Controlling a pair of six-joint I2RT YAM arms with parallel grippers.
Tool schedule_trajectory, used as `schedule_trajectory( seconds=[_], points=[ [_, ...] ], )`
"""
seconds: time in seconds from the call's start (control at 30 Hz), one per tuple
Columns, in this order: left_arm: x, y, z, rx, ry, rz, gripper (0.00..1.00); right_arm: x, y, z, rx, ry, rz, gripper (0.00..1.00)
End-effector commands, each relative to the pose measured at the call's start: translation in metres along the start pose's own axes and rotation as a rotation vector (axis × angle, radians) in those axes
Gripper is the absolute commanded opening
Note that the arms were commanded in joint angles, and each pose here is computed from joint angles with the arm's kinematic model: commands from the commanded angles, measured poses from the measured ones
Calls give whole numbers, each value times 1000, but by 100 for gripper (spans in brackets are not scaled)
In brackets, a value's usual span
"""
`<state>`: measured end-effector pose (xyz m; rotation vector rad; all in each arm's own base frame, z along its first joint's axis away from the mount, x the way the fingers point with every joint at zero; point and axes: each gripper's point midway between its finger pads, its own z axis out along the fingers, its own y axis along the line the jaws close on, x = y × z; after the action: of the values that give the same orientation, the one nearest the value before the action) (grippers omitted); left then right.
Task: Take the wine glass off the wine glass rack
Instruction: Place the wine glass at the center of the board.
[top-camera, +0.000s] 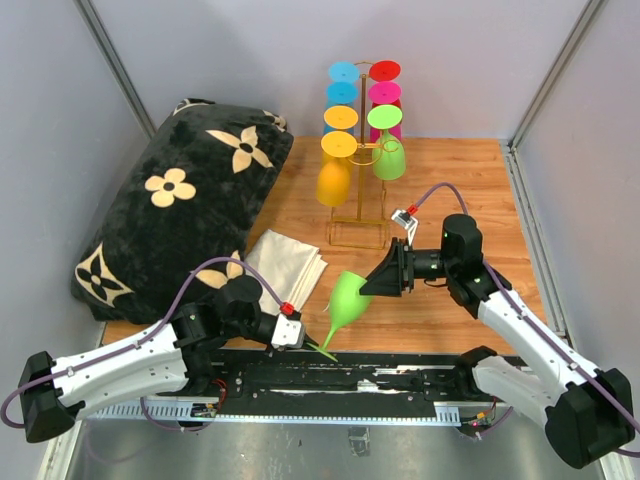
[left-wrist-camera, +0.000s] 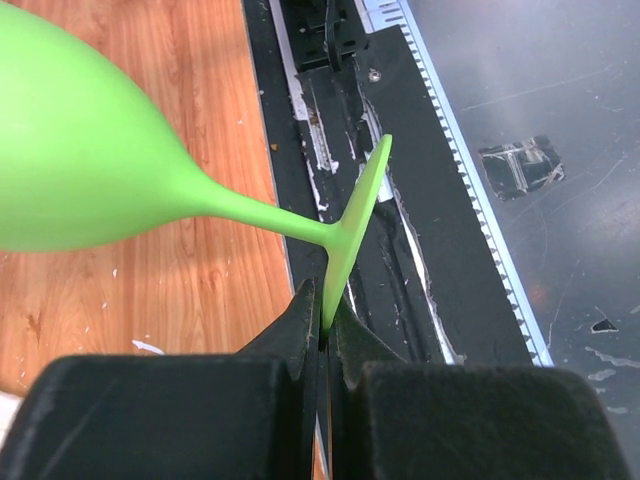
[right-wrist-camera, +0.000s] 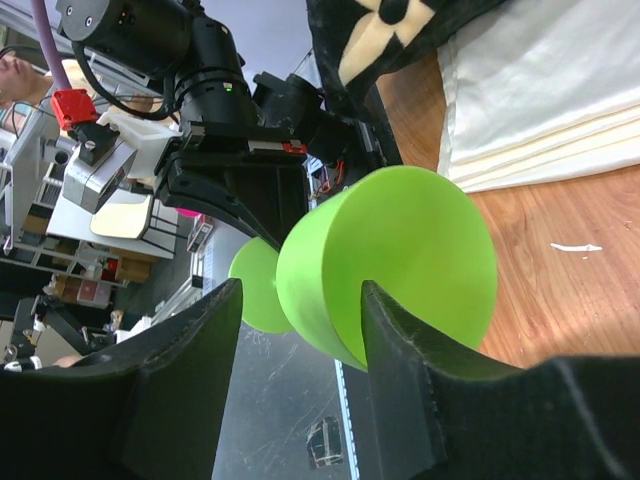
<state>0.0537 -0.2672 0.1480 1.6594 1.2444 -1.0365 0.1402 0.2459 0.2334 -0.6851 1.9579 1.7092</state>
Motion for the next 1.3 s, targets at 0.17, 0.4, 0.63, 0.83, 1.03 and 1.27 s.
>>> schedule_trajectory(
  seconds=[0.17, 0.4, 0.63, 0.83, 1.03, 1.27],
  points=[
    [3, 8, -1, -56, 10, -3, 1, 8, 28, 3, -102, 50, -70, 35],
    [4, 16, -4, -107, 20, 2, 1, 10, 31, 3, -105, 49, -90, 17],
    [0, 11, -3, -81, -9, -3, 10, 9, 27, 2, -44, 32, -131, 1],
    [-1, 13, -3, -96, -14, 1, 14, 7, 29, 0, -18, 16, -174, 1],
    [0, 17, -4, -121, -11, 3, 33, 5, 30, -1, -5, 1, -196, 1],
    [-13, 23, -9, -162, -56, 23, 86, -3, 16, -6, 120, -62, -232, 1]
  ],
)
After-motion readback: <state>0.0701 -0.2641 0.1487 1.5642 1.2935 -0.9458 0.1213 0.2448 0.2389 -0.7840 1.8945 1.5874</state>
